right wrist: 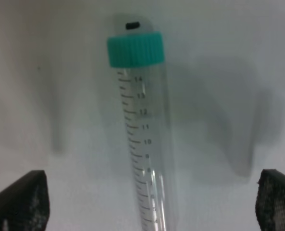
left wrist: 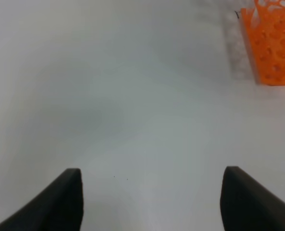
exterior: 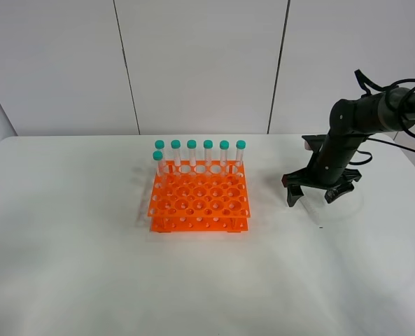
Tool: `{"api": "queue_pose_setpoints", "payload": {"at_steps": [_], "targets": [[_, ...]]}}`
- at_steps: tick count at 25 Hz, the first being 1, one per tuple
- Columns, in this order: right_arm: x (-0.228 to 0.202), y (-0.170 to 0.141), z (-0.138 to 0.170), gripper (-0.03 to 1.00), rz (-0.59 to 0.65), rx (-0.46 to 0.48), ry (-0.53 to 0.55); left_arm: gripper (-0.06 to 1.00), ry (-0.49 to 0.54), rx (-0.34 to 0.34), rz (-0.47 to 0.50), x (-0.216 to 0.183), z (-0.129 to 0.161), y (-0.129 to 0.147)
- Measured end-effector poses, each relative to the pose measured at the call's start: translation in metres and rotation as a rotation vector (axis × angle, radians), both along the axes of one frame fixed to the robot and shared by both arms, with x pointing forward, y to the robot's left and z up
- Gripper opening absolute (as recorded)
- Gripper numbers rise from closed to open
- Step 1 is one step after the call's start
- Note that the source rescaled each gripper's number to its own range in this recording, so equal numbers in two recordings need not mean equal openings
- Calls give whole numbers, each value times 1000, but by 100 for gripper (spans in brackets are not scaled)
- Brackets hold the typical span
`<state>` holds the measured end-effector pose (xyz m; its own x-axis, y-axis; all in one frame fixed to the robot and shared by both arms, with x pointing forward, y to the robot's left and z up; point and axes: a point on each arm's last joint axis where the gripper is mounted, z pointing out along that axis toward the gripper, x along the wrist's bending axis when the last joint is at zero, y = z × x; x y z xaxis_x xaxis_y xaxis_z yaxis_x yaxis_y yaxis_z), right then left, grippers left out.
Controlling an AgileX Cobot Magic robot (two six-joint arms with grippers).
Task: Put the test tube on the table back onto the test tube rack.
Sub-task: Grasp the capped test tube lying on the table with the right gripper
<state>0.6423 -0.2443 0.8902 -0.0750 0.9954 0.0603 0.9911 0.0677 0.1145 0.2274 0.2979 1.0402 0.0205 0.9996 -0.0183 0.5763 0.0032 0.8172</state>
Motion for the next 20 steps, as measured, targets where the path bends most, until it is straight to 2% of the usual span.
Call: {"api": "queue_pose_setpoints", "payload": {"at_steps": [20], "targets": [[0, 0, 0, 92, 0, -1, -1, 96, 0, 0, 0, 0, 0, 0]]}}
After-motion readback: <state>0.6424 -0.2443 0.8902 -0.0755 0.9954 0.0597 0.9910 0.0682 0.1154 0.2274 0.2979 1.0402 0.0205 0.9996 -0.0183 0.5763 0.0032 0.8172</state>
